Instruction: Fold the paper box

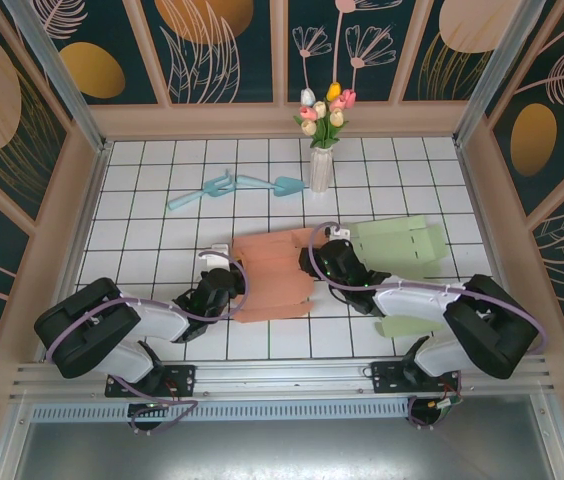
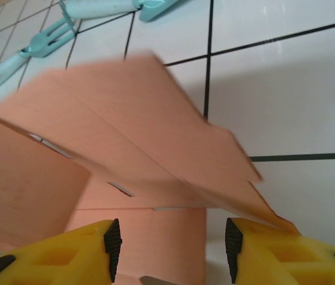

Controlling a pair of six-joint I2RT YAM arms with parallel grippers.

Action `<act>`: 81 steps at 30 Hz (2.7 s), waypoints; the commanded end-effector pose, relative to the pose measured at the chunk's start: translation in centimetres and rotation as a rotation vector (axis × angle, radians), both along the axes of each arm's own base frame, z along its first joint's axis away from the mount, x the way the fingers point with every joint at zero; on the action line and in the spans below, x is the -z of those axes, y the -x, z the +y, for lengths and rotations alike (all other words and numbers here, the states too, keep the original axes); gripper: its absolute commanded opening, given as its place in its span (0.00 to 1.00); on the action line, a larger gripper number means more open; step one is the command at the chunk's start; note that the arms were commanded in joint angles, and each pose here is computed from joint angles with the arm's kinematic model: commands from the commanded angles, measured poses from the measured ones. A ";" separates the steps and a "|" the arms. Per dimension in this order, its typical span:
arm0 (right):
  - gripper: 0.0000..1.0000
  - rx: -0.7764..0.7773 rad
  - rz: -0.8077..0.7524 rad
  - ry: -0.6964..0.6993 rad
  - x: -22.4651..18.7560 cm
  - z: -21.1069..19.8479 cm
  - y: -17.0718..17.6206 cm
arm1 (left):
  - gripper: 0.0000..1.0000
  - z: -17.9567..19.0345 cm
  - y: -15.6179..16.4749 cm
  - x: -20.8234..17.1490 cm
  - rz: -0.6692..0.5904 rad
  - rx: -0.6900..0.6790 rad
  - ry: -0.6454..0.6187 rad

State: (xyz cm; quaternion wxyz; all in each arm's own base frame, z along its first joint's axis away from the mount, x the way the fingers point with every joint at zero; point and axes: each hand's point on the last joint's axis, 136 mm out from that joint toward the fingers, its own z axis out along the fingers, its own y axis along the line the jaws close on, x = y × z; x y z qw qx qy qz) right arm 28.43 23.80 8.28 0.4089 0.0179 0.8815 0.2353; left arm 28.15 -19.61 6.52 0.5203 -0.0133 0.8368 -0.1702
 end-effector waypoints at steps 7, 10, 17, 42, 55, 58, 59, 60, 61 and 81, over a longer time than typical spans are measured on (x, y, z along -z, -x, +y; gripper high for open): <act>0.52 -0.084 0.004 -0.111 0.0 1.9 0.5 | 0.00 -0.7 -0.1 -1.2 -0.030 0.014 0.064; 0.51 -0.122 0.004 -0.180 -0.8 2.9 0.9 | 0.00 -0.7 -0.1 -1.1 -0.027 0.014 0.067; 0.49 -0.207 -0.018 -0.182 -1.4 4.9 1.8 | 0.00 -1.0 -0.2 -0.8 -0.019 0.016 0.061; 0.48 -0.383 -0.058 0.085 -1.1 8.9 4.2 | 0.00 0.8 -0.6 0.0 -0.011 -0.076 -0.006; 0.51 -0.364 -0.412 0.412 -13.1 0.0 4.8 | 0.00 1.7 0.5 -2.3 -0.101 -0.023 -0.006; 0.49 -0.386 -0.525 0.493 -15.0 -1.7 3.8 | 0.00 1.5 1.0 -2.9 -0.128 0.015 0.009; 0.47 -0.385 -0.546 0.488 -15.6 -2.2 3.3 | 0.00 1.4 1.1 -3.1 -0.138 0.029 0.015; 0.46 -0.399 -0.563 0.464 -16.1 -2.4 2.9 | 0.00 1.4 1.3 -3.3 -0.147 0.040 0.021; 0.46 -0.422 -0.580 0.448 -16.4 -2.5 2.6 | 0.00 1.4 1.4 -3.5 -0.156 0.046 0.025; 0.51 -0.961 -0.621 0.360 -8.2 1.9 5.4 | 0.00 2.1 2.8 -5.6 -0.228 0.089 0.071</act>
